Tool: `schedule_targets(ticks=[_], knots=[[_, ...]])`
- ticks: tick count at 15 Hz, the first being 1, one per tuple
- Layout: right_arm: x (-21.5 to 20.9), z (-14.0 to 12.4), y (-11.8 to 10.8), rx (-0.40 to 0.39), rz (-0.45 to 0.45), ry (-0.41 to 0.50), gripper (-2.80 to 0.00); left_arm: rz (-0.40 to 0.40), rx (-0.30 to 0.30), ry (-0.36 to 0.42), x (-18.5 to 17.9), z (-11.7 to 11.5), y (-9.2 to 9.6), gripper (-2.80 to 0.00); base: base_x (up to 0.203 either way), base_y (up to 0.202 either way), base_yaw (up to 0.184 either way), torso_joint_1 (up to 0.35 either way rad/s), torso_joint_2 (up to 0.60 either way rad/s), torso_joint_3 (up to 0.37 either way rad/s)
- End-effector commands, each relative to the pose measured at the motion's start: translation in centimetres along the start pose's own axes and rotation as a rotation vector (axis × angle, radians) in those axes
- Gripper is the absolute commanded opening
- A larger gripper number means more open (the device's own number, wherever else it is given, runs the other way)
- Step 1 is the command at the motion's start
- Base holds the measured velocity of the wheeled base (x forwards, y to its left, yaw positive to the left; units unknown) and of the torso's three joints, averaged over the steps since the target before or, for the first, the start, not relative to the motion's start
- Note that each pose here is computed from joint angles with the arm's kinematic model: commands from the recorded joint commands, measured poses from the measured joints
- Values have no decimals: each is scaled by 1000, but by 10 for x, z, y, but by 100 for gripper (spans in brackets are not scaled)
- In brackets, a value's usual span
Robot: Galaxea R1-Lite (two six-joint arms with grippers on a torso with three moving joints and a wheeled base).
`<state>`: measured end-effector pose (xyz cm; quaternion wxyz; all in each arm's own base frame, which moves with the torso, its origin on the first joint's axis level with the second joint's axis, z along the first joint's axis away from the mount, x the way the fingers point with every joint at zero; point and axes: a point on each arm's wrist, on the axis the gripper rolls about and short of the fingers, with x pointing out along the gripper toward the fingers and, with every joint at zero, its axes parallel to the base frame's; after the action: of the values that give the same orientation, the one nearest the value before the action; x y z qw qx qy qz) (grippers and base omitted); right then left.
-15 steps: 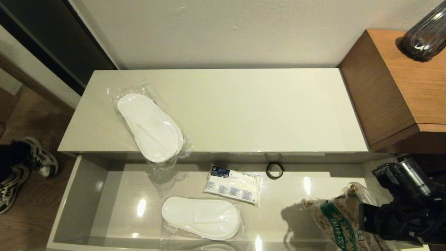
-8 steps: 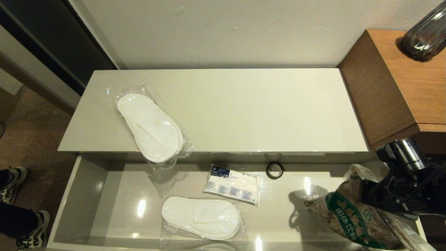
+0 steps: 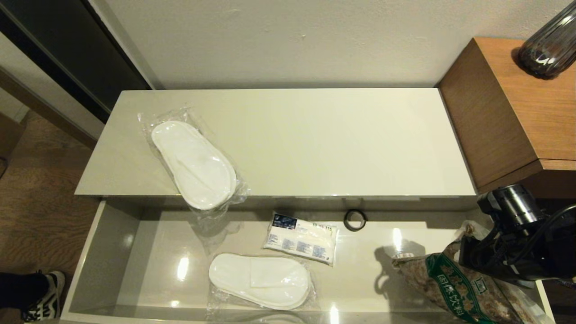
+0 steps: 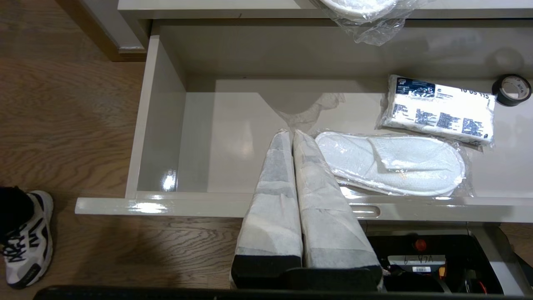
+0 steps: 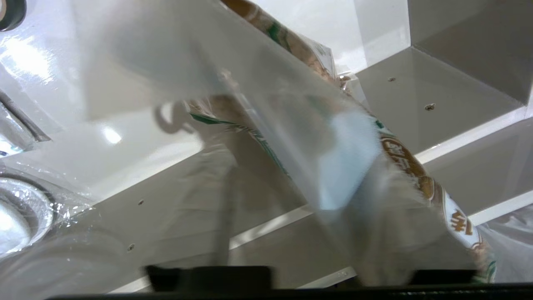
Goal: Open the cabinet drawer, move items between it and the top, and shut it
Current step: Put the disposable slippers in the drawer
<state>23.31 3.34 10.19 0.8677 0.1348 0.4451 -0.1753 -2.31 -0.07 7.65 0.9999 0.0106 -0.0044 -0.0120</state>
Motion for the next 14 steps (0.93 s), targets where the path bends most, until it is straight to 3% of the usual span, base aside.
schedule_targets(ticks=[1, 3, 8, 10, 14], knots=[[-2, 0, 0, 1, 2, -6, 0, 2, 0, 1, 0, 0, 0, -280, 0, 0, 0, 0, 0, 0], [-11, 6, 0, 10, 22, -47, 0, 1, 0, 1, 0, 0, 0, -280, 0, 0, 0, 0, 0, 0], [-74, 28, -11, -39, 40, -310, 0, 0, 0, 1, 0, 0, 0, -280, 0, 0, 0, 0, 0, 0], [-95, 26, -21, -97, 7, -395, 0, 1, 0, 1, 0, 0, 0, -280, 0, 0, 0, 0, 0, 0], [-122, 9, -39, -161, -36, -459, 0, 2, 0, 1, 0, 0, 0, -280, 0, 0, 0, 0, 0, 0]])
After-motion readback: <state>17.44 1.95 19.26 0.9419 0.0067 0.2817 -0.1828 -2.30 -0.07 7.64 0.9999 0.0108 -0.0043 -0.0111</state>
